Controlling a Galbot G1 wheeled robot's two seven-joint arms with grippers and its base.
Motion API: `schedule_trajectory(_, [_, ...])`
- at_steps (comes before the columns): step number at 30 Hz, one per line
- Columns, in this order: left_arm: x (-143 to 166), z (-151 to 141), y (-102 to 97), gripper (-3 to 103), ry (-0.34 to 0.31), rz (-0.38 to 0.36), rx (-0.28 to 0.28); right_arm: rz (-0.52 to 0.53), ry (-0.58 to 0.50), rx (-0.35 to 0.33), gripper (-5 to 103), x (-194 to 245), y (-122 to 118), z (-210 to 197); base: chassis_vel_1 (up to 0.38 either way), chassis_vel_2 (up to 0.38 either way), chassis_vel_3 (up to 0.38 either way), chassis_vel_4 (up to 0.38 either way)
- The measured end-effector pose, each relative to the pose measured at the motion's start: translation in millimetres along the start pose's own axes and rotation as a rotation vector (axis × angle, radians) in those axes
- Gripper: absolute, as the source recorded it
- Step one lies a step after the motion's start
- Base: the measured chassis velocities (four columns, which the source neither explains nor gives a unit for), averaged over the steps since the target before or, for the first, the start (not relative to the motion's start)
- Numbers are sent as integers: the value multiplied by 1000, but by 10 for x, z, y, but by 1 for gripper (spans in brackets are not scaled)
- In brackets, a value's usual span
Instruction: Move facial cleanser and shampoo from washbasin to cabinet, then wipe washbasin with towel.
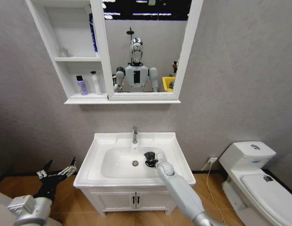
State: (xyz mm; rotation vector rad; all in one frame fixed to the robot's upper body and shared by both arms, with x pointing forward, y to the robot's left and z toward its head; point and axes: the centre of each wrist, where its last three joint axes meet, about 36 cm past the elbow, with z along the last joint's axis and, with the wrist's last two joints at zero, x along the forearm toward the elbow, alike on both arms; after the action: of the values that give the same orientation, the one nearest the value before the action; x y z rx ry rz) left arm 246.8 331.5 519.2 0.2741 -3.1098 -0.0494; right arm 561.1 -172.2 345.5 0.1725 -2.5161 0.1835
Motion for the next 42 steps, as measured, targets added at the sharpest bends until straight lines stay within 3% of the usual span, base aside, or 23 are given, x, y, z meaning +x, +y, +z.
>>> schedule_trajectory(5, [0, 0, 0, 100, 0, 0, 0, 117, -84, 97, 1, 38, -57, -73, 0, 0, 0, 0])
schedule_trajectory(11, [0, 0, 0, 100, 0, 0, 0, 201, -188, 151, 1, 90, -118, -172, 0, 0, 0, 0])
schedule_trajectory(14, [0, 0, 0, 100, 0, 0, 0, 267, -298, 210, 1, 170, -215, -275, 0, 0, 0, 0])
schedule_trajectory(18, [0, 0, 0, 100, 0, 0, 0, 289, -324, 206, 1, 209, -321, -336, 0, 0, 0, 0])
schedule_trajectory(20, [0, 0, 0, 100, 0, 0, 0, 310, -339, 187, 1, 193, -544, -414, 0, 0, 0, 0])
schedule_trajectory(21, [0, 0, 0, 100, 0, 0, 0, 310, -339, 187, 1, 193, -544, -414, 0, 0, 0, 0])
schedule_trajectory(25, [0, 0, 0, 100, 0, 0, 0, 257, -368, 158, -1, 81, -919, -419, 0, 0, 0, 0])
schedule_trajectory(27, [0, 0, 0, 100, 0, 0, 0, 247, -365, 156, 4, 63, -984, -408, 0, 0, 0, 0])
schedule_trajectory(32, [0, 0, 0, 100, 0, 0, 0, 177, -346, 68, 24, 37, -1048, -355, 0, 0, 0, 0])
schedule_trajectory(36, [0, 0, 0, 100, 0, 0, 0, 172, -337, 59, 36, 35, -1037, -325, 0, 0, 0, 0])
schedule_trajectory(40, [0, 0, 0, 100, 0, 0, 0, 178, -330, 54, 57, 36, -1057, -321, 0, 0, 0, 0])
schedule_trajectory(42, [0, 0, 0, 100, 0, 0, 0, 181, -330, 55, 57, 42, -1068, -327, 0, 0, 0, 0])
